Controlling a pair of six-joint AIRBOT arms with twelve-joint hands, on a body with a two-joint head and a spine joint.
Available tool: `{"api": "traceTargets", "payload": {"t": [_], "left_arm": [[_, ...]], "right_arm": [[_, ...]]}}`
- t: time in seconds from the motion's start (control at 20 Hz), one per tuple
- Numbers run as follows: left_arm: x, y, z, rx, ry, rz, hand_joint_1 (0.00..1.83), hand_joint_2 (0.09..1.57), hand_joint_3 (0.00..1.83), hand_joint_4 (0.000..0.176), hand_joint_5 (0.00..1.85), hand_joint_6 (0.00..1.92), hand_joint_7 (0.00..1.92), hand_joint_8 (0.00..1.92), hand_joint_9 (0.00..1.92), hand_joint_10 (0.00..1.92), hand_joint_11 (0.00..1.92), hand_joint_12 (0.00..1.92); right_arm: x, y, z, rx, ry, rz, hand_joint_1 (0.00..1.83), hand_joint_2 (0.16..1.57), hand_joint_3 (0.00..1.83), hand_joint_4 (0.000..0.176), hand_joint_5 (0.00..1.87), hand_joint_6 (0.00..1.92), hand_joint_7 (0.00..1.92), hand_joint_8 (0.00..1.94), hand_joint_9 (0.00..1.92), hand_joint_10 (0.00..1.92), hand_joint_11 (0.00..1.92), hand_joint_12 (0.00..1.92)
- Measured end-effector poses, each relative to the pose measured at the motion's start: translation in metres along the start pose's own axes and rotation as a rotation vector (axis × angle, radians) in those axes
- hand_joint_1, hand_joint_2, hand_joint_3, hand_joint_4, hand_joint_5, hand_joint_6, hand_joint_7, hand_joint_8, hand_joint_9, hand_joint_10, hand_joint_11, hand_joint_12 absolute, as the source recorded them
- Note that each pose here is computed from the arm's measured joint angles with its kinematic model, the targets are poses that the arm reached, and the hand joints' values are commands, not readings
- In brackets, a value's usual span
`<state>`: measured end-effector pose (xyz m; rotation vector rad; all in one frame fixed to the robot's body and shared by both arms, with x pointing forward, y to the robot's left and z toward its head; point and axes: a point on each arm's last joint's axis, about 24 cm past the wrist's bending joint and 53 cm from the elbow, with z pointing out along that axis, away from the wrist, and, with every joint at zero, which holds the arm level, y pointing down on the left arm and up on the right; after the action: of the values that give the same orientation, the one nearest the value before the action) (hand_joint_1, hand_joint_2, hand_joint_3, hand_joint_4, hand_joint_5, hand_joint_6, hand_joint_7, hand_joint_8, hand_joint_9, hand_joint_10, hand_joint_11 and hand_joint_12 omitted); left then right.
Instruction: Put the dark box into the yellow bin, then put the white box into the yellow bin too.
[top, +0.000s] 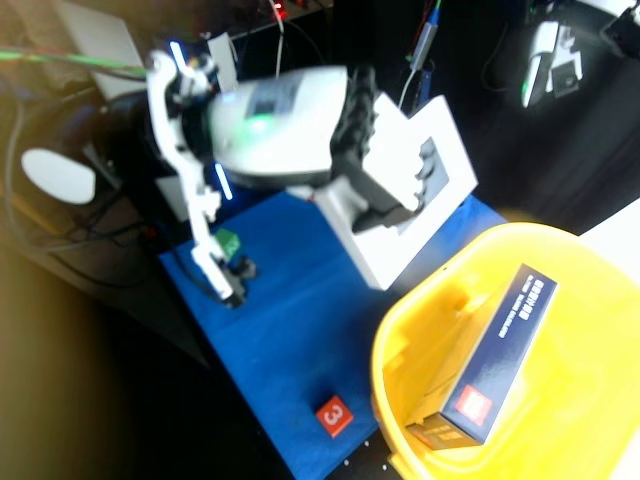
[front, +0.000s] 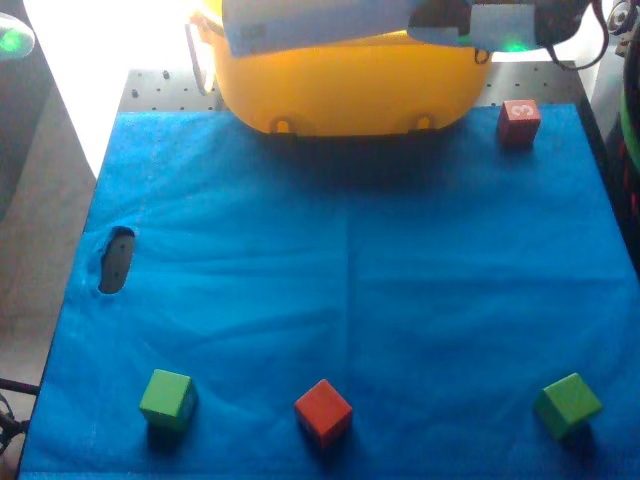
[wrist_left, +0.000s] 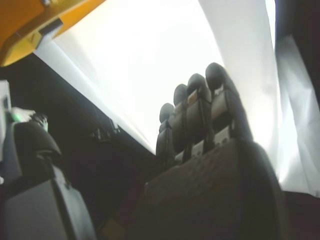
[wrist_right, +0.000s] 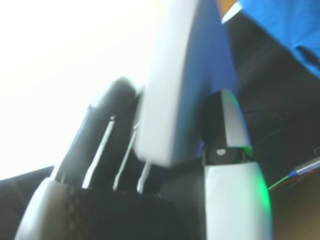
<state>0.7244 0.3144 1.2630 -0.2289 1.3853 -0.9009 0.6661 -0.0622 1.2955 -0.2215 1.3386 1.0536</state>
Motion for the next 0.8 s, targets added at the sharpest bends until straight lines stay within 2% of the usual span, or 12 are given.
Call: {"api": "traceTargets", "payload": {"t": [0.05,0.1,0.15,0.2,0.25,0.4,0.45,0.5,0.55,0.6,0.7,0.8], "left_arm": [[0.001,0.001,0.0,-0.001,0.0,-0.003,0.89,0.8,0.0,0.105,0.08,0.0,0.21,0.0,0.19,0.0,0.0,0.3],[0.001,0.001,0.001,-0.001,0.0,-0.003,0.89,0.81,0.0,0.115,0.07,0.0,0.21,0.0,0.19,0.0,0.0,0.28],[0.003,0.002,0.002,-0.001,-0.001,-0.007,0.89,0.81,0.0,0.114,0.08,0.0,0.22,0.01,0.19,0.0,0.0,0.27],[0.003,0.002,0.002,-0.001,-0.002,-0.009,0.89,0.79,0.0,0.12,0.08,0.0,0.22,0.0,0.18,0.0,0.0,0.23],[0.004,0.001,0.002,0.0,-0.001,-0.009,0.9,0.78,0.0,0.126,0.08,0.0,0.23,0.0,0.17,0.0,0.0,0.18],[0.008,0.002,0.003,0.0,0.003,-0.012,0.91,0.75,0.0,0.154,0.09,0.0,0.27,0.01,0.18,0.0,0.0,0.15],[0.009,0.003,0.003,-0.001,0.006,-0.011,0.92,0.74,0.0,0.156,0.09,0.0,0.28,0.01,0.17,0.0,0.01,0.15],[0.009,0.003,0.002,-0.002,0.008,-0.01,0.91,0.75,0.0,0.151,0.08,0.0,0.27,0.0,0.17,0.0,0.02,0.15],[0.009,0.003,0.002,-0.001,0.008,-0.01,0.91,0.75,0.0,0.161,0.07,0.0,0.25,0.0,0.16,0.0,0.01,0.15],[0.009,0.003,0.002,0.0,0.008,-0.01,0.92,0.76,0.0,0.171,0.06,0.0,0.25,0.0,0.14,0.0,0.0,0.12],[0.009,0.002,0.002,0.005,0.006,-0.009,0.88,0.74,0.0,0.174,0.05,0.0,0.25,0.0,0.15,0.0,0.03,0.13],[0.009,0.001,0.0,0.015,0.005,-0.01,0.89,0.71,0.0,0.176,0.08,0.01,0.24,0.0,0.13,0.0,0.01,0.12]], "right_arm": [[-0.003,0.003,0.002,-0.007,-0.006,-0.002,1.27,1.07,0.0,0.0,1.06,0.7,1.12,0.93,1.08,0.99,0.95,1.35],[-0.006,0.005,0.002,-0.011,-0.012,-0.005,1.21,1.07,0.0,0.0,1.07,0.79,1.05,1.37,1.08,1.55,1.05,1.76],[-0.009,0.006,0.003,-0.015,-0.018,-0.006,1.19,1.07,0.0,0.0,1.07,0.82,1.03,1.3,1.04,1.54,0.99,1.77],[-0.011,0.008,0.004,-0.022,-0.024,-0.012,1.26,1.09,0.0,0.0,1.04,0.69,1.05,1.16,1.04,1.32,0.94,1.64],[-0.013,0.01,0.005,-0.029,-0.029,-0.017,1.26,1.08,0.0,0.0,1.02,0.82,1.12,0.91,1.06,0.97,0.94,1.35],[-0.014,0.008,0.004,-0.025,-0.024,-0.03,1.26,1.06,0.0,0.0,1.03,0.86,1.19,0.71,1.19,0.56,1.0,1.15],[-0.016,0.007,0.004,-0.024,-0.023,-0.043,1.37,1.05,0.0,0.0,0.99,0.9,1.15,0.63,1.13,0.86,0.99,1.11],[-0.022,0.004,0.005,-0.021,-0.032,-0.052,1.28,1.06,0.0,0.0,1.03,0.86,1.18,0.69,1.15,0.7,0.97,1.2],[-0.027,0.004,0.006,-0.023,-0.043,-0.062,1.26,1.06,0.0,0.0,1.04,0.85,1.18,0.71,1.16,0.64,0.93,1.26],[-0.036,0.004,0.007,-0.025,-0.056,-0.078,1.26,1.05,0.0,0.0,1.06,0.77,1.18,0.76,1.17,0.64,0.91,1.32],[-0.044,0.006,0.011,-0.023,-0.063,-0.13,1.28,1.08,0.0,0.0,1.03,0.69,1.11,1.02,1.16,0.93,0.99,1.44],[-0.044,0.006,0.013,-0.02,-0.051,-0.168,1.29,1.07,0.0,0.0,1.0,0.77,1.17,0.88,1.19,0.84,1.02,1.32]]}}
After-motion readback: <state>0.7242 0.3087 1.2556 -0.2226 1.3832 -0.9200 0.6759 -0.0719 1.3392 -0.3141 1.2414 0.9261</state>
